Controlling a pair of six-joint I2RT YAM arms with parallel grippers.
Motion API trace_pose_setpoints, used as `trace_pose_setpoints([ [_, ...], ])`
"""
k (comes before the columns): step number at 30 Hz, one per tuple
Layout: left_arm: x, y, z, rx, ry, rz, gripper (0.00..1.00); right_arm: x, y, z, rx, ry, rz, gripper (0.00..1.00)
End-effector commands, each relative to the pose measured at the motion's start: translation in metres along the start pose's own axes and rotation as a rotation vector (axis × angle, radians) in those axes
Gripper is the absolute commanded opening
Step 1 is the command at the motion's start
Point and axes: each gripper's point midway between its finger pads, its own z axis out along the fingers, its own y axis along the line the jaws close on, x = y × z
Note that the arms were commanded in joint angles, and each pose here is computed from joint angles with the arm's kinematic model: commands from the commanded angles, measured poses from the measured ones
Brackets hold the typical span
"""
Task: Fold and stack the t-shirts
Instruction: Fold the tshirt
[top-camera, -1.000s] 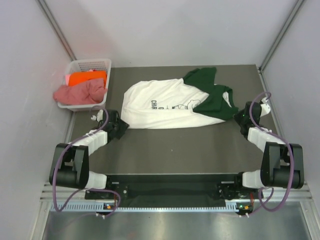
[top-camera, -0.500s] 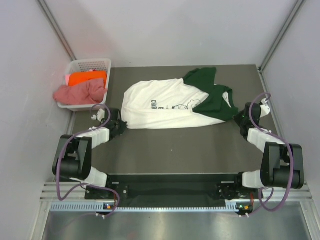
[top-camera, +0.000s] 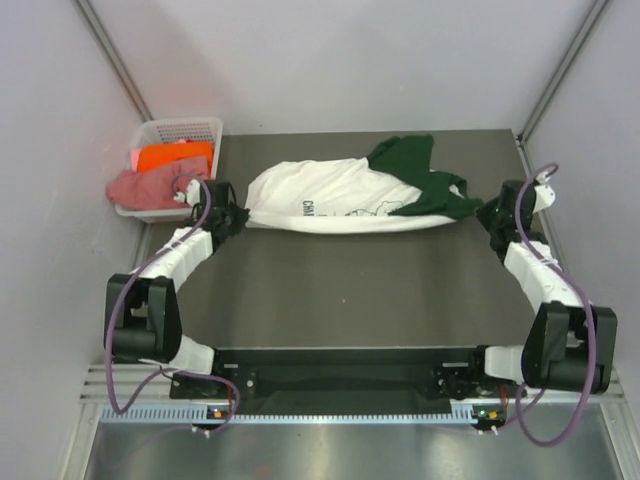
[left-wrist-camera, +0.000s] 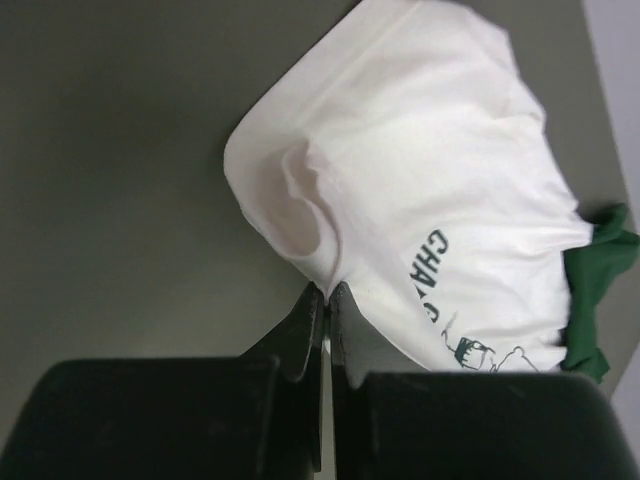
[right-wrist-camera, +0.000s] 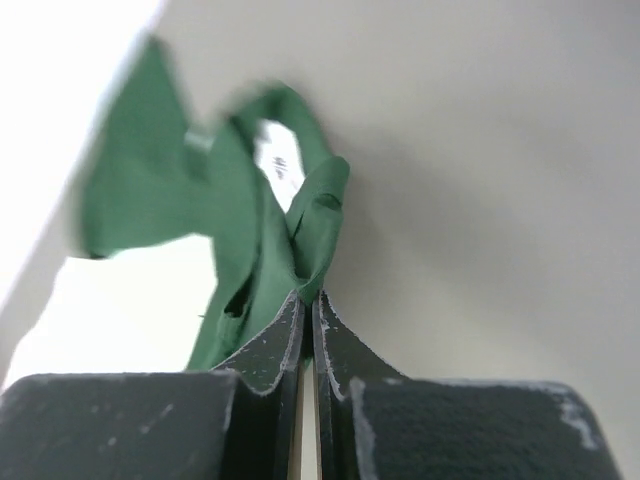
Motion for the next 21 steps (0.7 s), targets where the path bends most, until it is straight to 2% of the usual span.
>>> trace_pose_setpoints([
  [1, -0.022, -0.014, -0.030, 0.037, -0.047, 0.023, 0.00, -0.047, 0.028, -0.036, -0.065, -0.106, 0.001, 0.00],
  [8, -0.019, 0.006, -0.049, 0.041, -0.049, 0.012, 0.00, -0.038, 0.014, -0.059, -0.070, -0.109, 0.000, 0.00],
  [10, -0.031, -0.011, -0.063, 0.087, -0.067, 0.021, 0.00, -0.048, 0.020, -0.071, -0.095, -0.129, -0.006, 0.00],
  [12, -0.045, -0.027, -0.077, 0.106, -0.088, 0.049, 0.00, -0.075, 0.044, -0.094, -0.146, -0.177, -0.013, 0.00],
  [13, -0.069, -0.057, -0.099, 0.169, -0.140, 0.053, 0.00, -0.082, 0.048, -0.104, -0.152, -0.180, -0.020, 0.00],
  [15, -0.084, -0.069, -0.125, 0.170, -0.166, 0.083, 0.00, -0.118, 0.077, -0.142, -0.242, -0.260, -0.026, 0.00],
  [16, -0.105, -0.095, -0.157, 0.238, -0.226, 0.085, 0.00, -0.126, 0.086, -0.158, -0.284, -0.276, -0.030, 0.00],
  [21, -0.134, -0.124, -0.251, 0.386, -0.339, 0.090, 0.00, -0.165, 0.116, -0.261, -0.507, -0.435, -0.022, 0.00],
])
